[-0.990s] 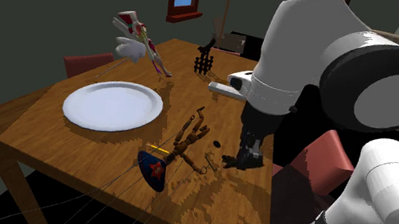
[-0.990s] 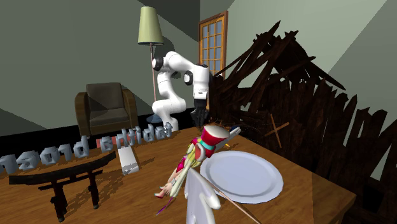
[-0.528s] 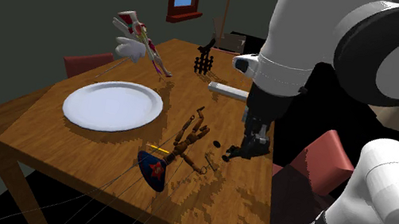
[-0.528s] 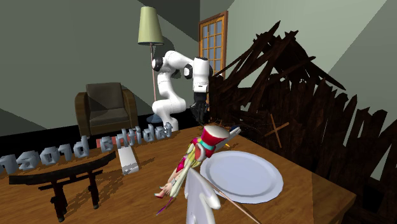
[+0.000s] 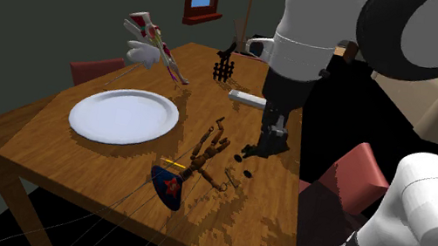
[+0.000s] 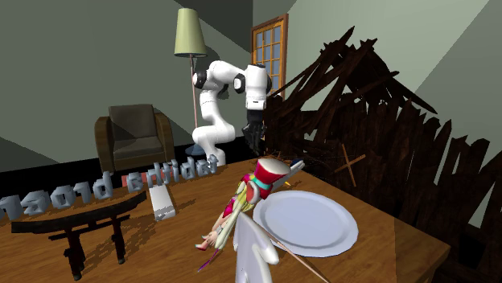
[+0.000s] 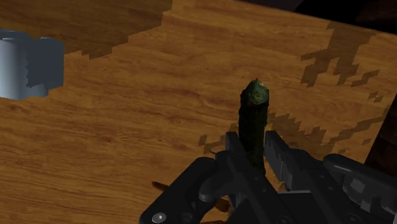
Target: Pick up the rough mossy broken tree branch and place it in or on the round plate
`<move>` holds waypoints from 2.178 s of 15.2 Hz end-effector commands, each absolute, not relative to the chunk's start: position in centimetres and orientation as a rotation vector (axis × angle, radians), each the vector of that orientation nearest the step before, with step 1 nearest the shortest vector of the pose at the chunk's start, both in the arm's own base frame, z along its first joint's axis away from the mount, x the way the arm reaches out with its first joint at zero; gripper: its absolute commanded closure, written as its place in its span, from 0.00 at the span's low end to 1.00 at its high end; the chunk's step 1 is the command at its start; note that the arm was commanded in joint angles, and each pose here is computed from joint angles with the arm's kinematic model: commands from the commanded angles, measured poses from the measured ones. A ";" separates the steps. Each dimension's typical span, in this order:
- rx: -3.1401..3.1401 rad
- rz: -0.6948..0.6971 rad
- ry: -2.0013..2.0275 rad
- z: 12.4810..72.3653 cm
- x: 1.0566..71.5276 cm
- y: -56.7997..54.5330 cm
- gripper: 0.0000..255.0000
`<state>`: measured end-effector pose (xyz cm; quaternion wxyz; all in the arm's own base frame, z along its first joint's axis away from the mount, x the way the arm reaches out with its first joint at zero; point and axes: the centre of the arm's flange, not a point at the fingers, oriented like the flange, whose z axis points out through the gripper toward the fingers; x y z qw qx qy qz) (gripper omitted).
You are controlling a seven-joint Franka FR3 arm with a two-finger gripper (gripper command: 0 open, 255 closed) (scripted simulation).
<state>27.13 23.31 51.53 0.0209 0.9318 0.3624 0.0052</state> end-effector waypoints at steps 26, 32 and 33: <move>2.889 0.016 1.124 51.8 60.6 35.6 1.00; 2.889 0.016 1.124 50.2 64.6 37.1 1.00; 2.889 0.016 1.124 49.7 64.6 37.1 1.00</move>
